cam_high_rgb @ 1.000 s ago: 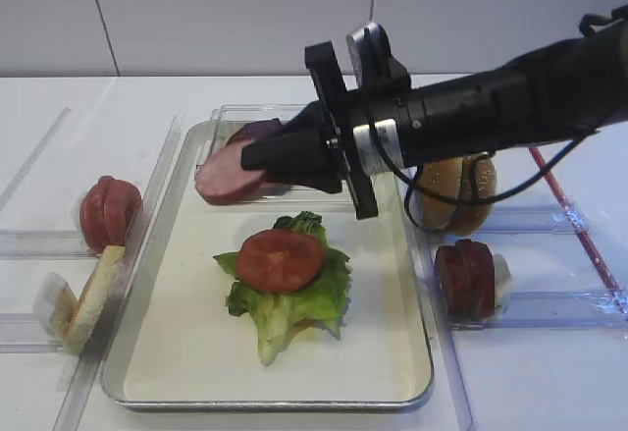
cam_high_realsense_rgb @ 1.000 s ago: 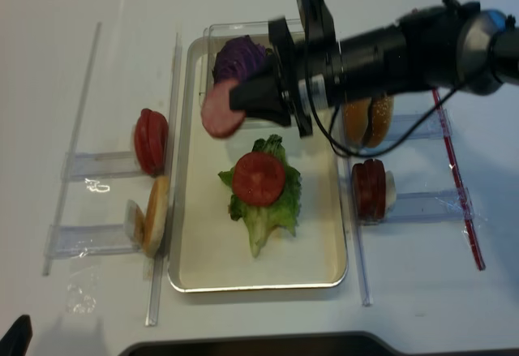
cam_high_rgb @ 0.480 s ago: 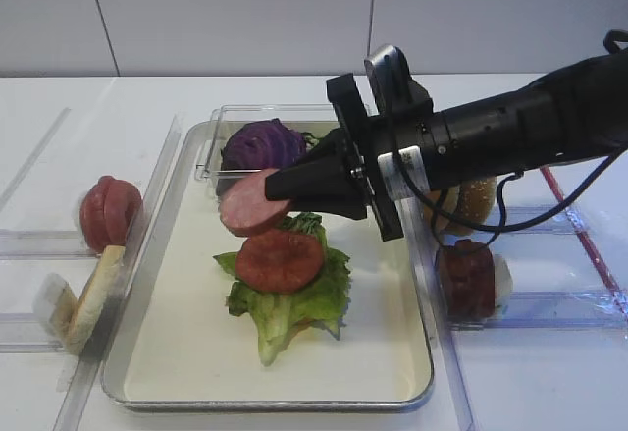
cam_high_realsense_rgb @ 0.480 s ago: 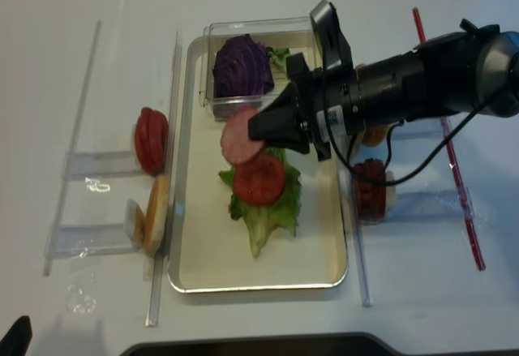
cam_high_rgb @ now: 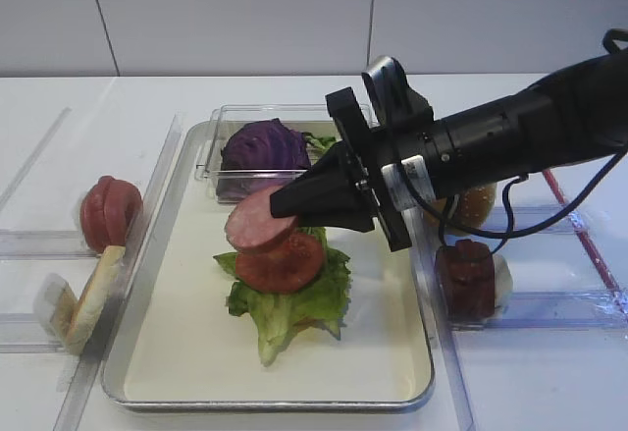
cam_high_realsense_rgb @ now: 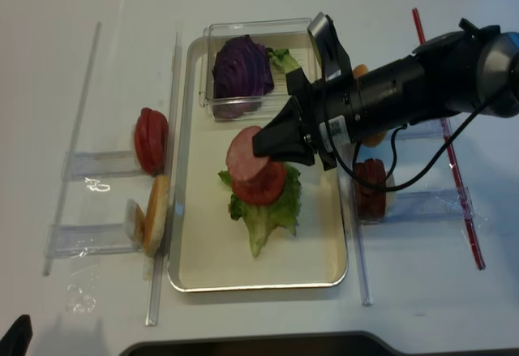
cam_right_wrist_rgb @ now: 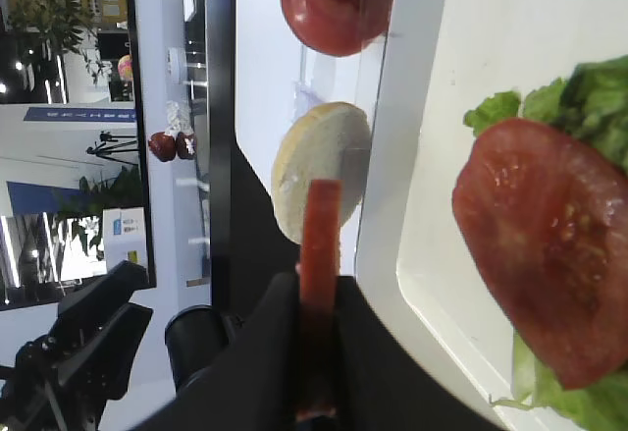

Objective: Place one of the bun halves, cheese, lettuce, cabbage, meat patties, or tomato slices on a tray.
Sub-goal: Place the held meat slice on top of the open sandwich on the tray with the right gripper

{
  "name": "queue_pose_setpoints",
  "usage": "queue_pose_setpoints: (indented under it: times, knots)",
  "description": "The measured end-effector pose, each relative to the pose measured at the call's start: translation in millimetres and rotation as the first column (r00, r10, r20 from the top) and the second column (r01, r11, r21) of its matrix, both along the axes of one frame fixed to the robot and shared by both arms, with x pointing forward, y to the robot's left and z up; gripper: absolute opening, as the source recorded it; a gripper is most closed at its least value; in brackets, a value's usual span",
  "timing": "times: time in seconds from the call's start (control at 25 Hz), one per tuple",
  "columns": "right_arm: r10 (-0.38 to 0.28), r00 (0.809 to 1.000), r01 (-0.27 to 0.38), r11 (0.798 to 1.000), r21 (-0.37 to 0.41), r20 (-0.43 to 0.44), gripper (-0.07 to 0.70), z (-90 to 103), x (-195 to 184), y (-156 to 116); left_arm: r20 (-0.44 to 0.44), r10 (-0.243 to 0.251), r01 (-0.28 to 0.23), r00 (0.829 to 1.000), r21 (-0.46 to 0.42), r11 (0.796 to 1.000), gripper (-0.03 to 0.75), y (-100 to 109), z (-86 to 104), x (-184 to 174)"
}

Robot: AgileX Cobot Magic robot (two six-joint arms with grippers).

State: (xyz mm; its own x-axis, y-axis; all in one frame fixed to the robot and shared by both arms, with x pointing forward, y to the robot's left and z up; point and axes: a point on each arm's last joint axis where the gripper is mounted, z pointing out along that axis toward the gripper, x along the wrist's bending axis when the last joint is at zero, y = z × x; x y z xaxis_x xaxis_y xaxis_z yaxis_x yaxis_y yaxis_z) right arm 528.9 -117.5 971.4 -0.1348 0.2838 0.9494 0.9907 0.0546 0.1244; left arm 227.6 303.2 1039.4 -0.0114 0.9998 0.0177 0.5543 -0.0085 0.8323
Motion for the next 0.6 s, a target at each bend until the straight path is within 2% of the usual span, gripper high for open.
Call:
queue_pose_setpoints:
  times: [0.24,0.4,0.6]
  knots:
    - [0.000,1.000,0.000,1.000,-0.010,-0.009,0.111,-0.9,0,0,0.000,0.000,0.000,1.000,0.000,1.000,0.417,0,0.0,0]
    - [-0.001,1.000,0.001,1.000,-0.018,-0.018,0.111,-8.6,2,0,0.000,0.000,0.000,1.000,0.000,1.000,0.417,0,0.0,0]
    - [-0.023,1.000,0.023,0.999,-0.044,-0.003,0.111,-12.3,4,0,0.000,0.000,0.000,1.000,0.000,1.000,0.417,0,0.0,0]
